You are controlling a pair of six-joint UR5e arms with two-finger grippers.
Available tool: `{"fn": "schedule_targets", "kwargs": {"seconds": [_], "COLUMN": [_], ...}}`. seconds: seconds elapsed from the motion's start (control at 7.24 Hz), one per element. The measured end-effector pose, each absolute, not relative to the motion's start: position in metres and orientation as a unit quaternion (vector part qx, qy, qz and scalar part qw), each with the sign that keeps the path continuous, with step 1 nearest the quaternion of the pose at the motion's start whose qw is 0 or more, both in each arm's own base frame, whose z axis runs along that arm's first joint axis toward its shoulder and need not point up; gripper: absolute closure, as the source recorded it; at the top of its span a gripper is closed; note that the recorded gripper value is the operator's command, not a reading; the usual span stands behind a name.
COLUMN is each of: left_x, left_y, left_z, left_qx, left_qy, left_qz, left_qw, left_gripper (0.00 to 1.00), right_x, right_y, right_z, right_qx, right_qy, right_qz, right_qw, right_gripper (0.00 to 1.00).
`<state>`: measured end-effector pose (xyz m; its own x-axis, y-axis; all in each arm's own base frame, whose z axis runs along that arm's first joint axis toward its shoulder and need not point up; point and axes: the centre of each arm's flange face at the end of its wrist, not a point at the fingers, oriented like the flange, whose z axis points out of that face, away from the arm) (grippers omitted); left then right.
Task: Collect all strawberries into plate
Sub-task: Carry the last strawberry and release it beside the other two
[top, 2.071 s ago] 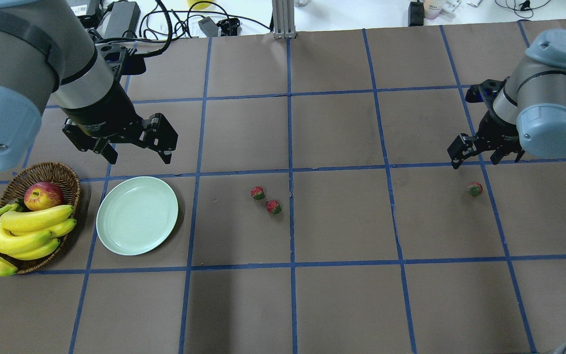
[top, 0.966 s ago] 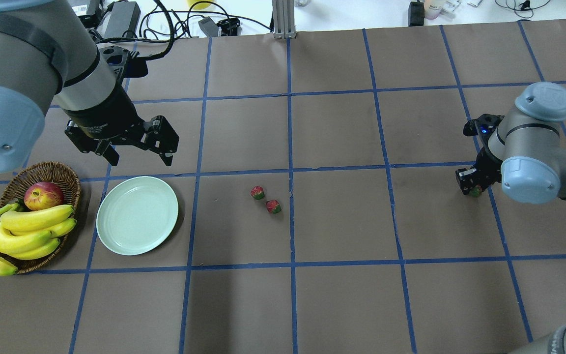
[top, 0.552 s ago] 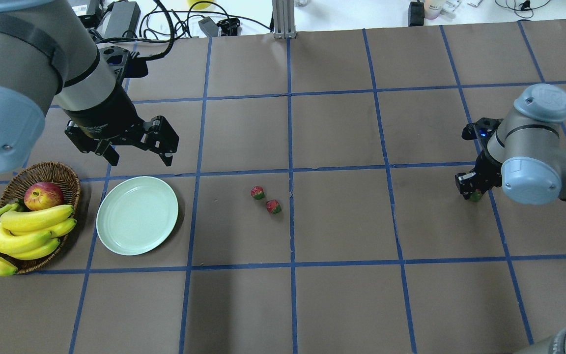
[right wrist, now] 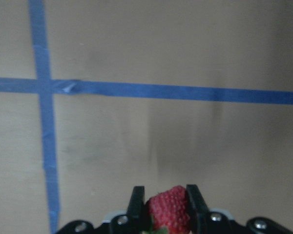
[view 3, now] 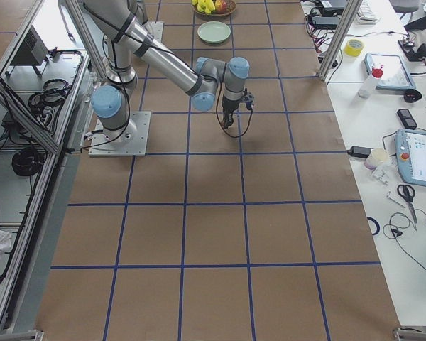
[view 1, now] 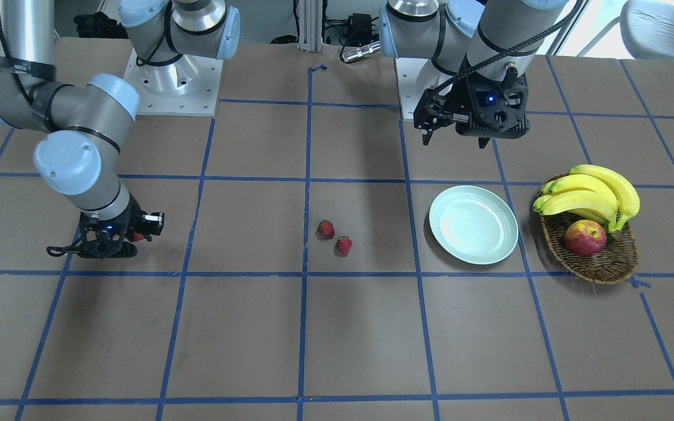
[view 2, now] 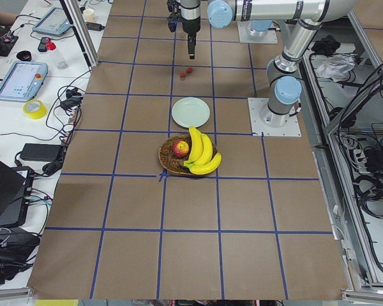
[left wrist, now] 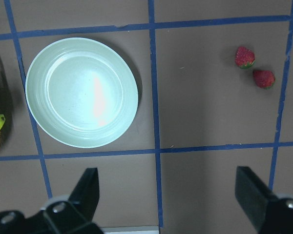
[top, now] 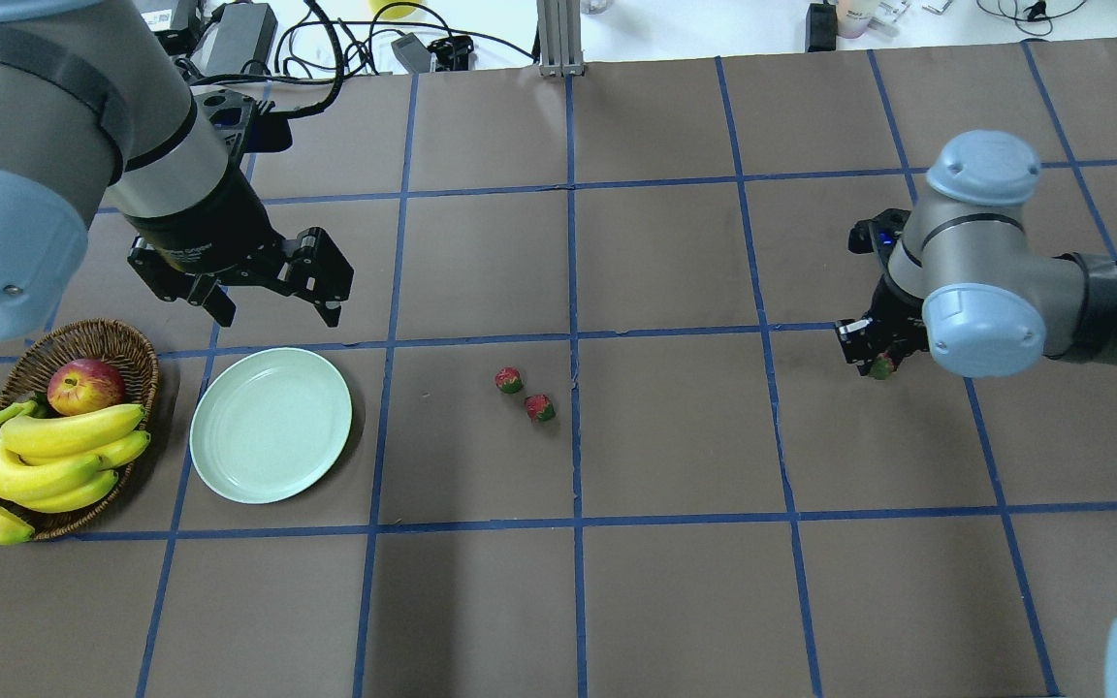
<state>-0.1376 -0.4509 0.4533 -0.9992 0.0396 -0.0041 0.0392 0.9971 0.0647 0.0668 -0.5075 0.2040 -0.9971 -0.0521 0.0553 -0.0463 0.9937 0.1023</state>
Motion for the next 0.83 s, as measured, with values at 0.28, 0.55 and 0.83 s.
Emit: {"fn": "schedule_targets", "kwargs": {"seconds": [0.28, 0.55, 0.83], "left_x": [-0.138, -0.138, -0.139], "left_y": [-0.451, -0.45, -0.45], "left_z": [0.454, 0.454, 0.454], "left_qx": [0.02, 0.021, 0.021], "left_qy": [0.999, 0.999, 0.999], "left_qz": [0.032, 0.032, 0.032], "left_qw": [0.002, 0.001, 0.0], "left_gripper": [0.0, 0.0, 0.0], "right_x": [0.164, 0.272, 0.371], "right_y": [-0.499, -0.484, -0.466], "right_z": [0.207, 0.217, 0.228], "right_qx": [-0.047, -0.1, -0.115], "right_qy": [-0.998, -0.993, -0.988], "right_qz": [-0.041, -0.042, -0.05], "right_qw": [-0.008, -0.051, -0.09], "right_gripper": [0.84, 0.85, 0.85]}}
